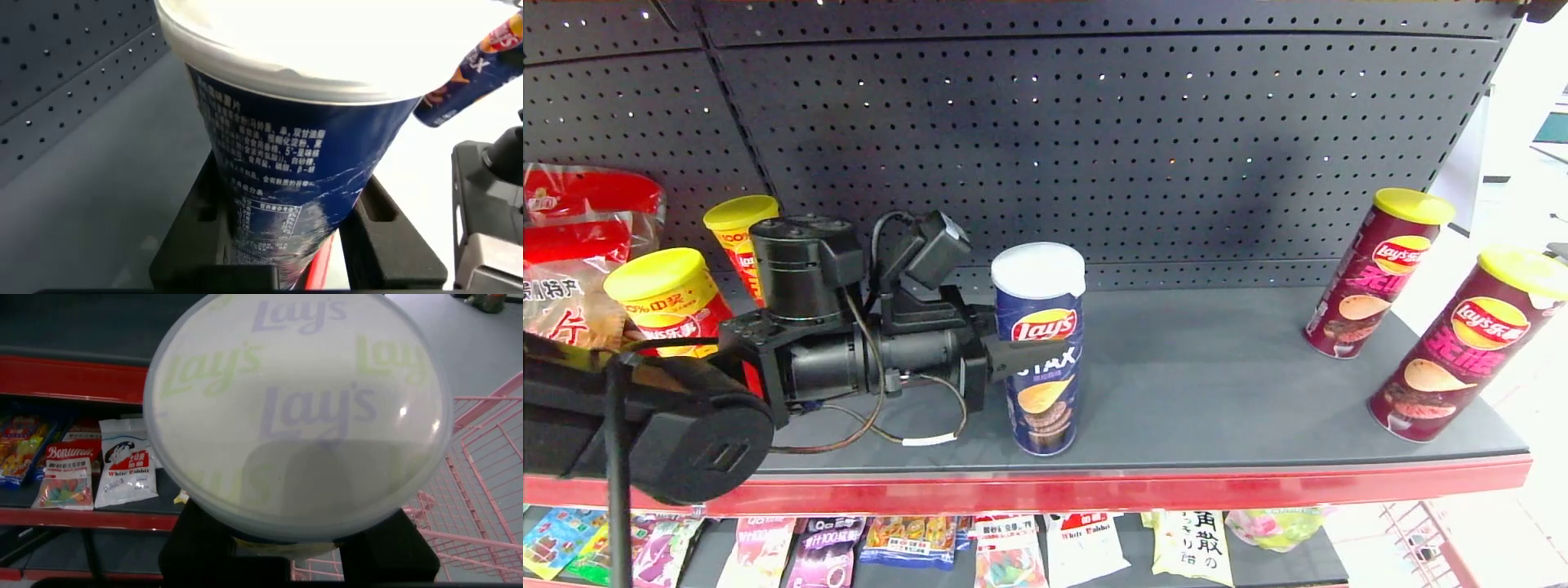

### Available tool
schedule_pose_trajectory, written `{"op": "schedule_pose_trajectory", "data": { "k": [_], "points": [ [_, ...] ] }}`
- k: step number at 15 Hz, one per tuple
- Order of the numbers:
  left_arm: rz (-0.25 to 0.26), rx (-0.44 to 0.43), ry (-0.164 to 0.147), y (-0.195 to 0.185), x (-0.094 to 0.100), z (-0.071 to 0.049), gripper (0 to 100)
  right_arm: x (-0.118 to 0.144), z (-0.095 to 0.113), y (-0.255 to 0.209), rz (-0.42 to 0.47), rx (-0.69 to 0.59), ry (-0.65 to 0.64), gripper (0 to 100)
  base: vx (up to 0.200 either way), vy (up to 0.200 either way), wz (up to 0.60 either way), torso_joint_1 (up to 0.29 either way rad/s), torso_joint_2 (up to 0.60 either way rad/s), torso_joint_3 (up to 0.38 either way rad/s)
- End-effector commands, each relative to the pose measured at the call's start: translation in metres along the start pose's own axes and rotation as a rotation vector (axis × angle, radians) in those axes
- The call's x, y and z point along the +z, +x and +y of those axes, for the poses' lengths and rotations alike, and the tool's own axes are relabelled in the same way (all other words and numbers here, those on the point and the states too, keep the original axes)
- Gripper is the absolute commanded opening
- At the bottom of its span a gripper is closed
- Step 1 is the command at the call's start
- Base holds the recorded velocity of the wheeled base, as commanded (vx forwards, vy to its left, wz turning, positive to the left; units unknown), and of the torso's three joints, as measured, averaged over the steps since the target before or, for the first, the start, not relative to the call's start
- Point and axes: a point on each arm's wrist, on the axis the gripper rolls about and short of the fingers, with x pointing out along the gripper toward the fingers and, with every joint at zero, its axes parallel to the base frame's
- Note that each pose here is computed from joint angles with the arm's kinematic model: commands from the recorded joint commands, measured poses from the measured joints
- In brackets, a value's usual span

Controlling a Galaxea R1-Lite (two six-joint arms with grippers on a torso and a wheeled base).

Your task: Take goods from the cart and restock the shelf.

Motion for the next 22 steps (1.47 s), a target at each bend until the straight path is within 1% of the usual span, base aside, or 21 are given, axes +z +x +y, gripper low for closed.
{"op": "schedule_pose_trajectory", "data": {
  "k": [1,3,4,5,7,10,12,15,18,21,22],
  "points": [
    [0.007,0.0,0.002,-0.001,-0.004,0.004,0,0.001,0.0,0.0,-0.003,-0.001,0.0,0,0.0,0.0,0.0,0.0,0.0,0.0],
    [0.009,-0.019,0.028,-0.001,-0.011,0.013,0,0.001,0.0,0.0,-0.005,-0.001,0.0,0,0.0,0.0,0.0,0.0,0.0,0.0],
    [0.0,-0.041,0.031,-0.002,-0.01,0.013,0,0.001,0.0,0.0,-0.005,-0.001,0.0,0,0.0,0.0,0.0,0.0,0.0,0.0],
    [0.001,-0.043,0.031,-0.002,-0.011,0.013,0,0.001,0.0,0.0,-0.005,-0.001,0.0,0,0.0,0.0,0.0,0.0,0.0,0.0],
    [0.005,-0.053,0.024,-0.003,-0.012,0.011,0,0.001,0.0,0.0,-0.003,-0.002,0.0,0,0.0,0.0,0.0,0.0,0.0,0.0],
    [-0.002,-0.103,0.025,-0.005,-0.011,0.008,0,0.001,0.0,0.0,-0.003,-0.002,0.0,0,0.0,0.0,0.0,0.0,0.0,0.0],
    [-0.001,-0.111,0.023,-0.005,-0.012,0.008,0,0.001,0.0,0.0,-0.001,-0.003,0.0,0,0.0,0.0,0.0,0.0,0.0,0.0],
    [0.024,-0.11,-0.001,-0.007,-0.021,0.005,0,0.001,0.0,0.0,-0.003,-0.002,0.0,0,0.0,0.0,0.0,0.0,0.0,0.0],
    [0.029,-0.116,-0.006,-0.006,-0.023,0.006,0,0.001,0.0,0.0,-0.003,-0.004,0.0,0,0.0,0.0,0.0,0.0,0.0,0.0],
    [0.031,-0.117,-0.005,-0.006,-0.024,0.005,0,0.001,0.0,0.0,-0.003,-0.004,0.0,0,0.0,0.0,0.0,0.0,0.0,0.0],
    [0.034,-0.116,-0.005,-0.006,-0.025,0.005,100,0.001,0.0,0.0,-0.003,-0.004,0.0,0,0.0,0.0,0.0,0.0,0.0,0.0]
  ]
}}
